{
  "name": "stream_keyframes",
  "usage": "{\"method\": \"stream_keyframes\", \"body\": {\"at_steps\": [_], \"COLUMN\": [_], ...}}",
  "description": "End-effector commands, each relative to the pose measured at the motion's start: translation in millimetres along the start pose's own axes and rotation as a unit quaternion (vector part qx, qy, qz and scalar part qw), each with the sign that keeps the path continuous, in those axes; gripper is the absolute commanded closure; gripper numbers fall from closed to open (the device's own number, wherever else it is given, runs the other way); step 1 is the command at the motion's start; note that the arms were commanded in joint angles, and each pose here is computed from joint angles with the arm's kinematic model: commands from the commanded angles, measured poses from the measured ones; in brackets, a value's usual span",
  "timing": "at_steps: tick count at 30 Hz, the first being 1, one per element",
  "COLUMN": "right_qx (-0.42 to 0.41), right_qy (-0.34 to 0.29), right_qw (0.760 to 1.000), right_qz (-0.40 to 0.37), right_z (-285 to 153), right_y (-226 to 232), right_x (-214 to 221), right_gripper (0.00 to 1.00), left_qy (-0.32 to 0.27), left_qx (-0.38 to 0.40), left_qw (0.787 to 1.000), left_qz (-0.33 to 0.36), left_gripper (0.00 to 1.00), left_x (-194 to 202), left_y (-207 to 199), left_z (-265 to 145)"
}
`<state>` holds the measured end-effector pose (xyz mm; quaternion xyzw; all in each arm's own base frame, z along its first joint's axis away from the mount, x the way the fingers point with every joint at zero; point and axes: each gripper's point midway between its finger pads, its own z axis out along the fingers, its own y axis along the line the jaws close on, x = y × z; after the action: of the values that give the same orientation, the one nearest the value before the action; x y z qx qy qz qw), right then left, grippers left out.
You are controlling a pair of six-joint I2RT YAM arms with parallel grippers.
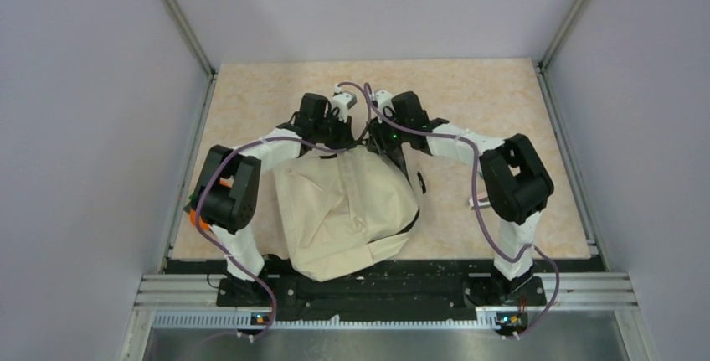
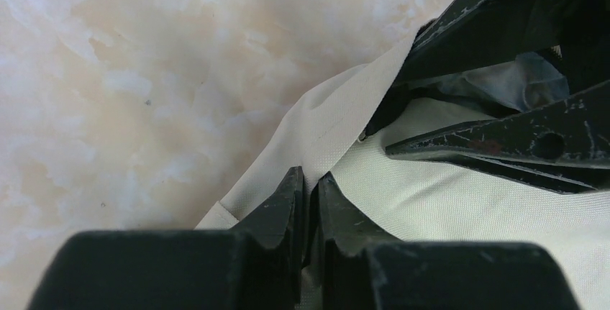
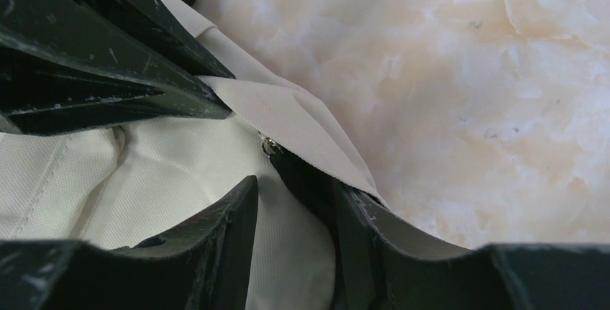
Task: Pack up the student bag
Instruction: Zip the student bag at the center of the board.
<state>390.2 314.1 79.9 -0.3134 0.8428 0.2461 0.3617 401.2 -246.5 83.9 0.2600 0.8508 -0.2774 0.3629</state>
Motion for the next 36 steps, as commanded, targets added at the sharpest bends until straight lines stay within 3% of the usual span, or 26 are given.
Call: {"method": "stream_keyframes", "body": {"at_steps": [1,6,11,15,28,36], "right_qx": [-0.029,-0.047,-0.037,-0.003,0.097,0.144], "right_qy": [-0.043,-0.034,-0.039,-0.044,-0.016,0.020], "right_qw": [0.998,0.998,0.998,0.999,0.994,0.986], "right_qz": [-0.036,-0.036,-0.036,-0.021,0.042,0.079], "right_z": [8,14,10,-1,-40,-73], "right_y": [10,14,12,5,-16,-20], "right_x": [-35,-31,-33,-41,-36,-22], "right_gripper": [0.59,0.67,0.93,1.00,1.00,1.00], "left_qy": [-0.014,-0.017,-0.018,-0.017,-0.030,-0.047], "left_qx": [0.020,0.021,0.018,-0.002,-0.057,-0.161], "left_qw": [1.000,1.000,1.000,1.000,0.998,0.985], "left_qz": [0.012,0.013,0.013,-0.003,-0.013,-0.050], "left_gripper": [1.00,1.00,1.00,1.00,1.00,1.00], "left_x": [-7,-9,-9,-8,-14,-23], "left_y": [-10,-10,-10,-5,7,37], "left_z": [-8,-8,-9,-11,-26,-41]}}
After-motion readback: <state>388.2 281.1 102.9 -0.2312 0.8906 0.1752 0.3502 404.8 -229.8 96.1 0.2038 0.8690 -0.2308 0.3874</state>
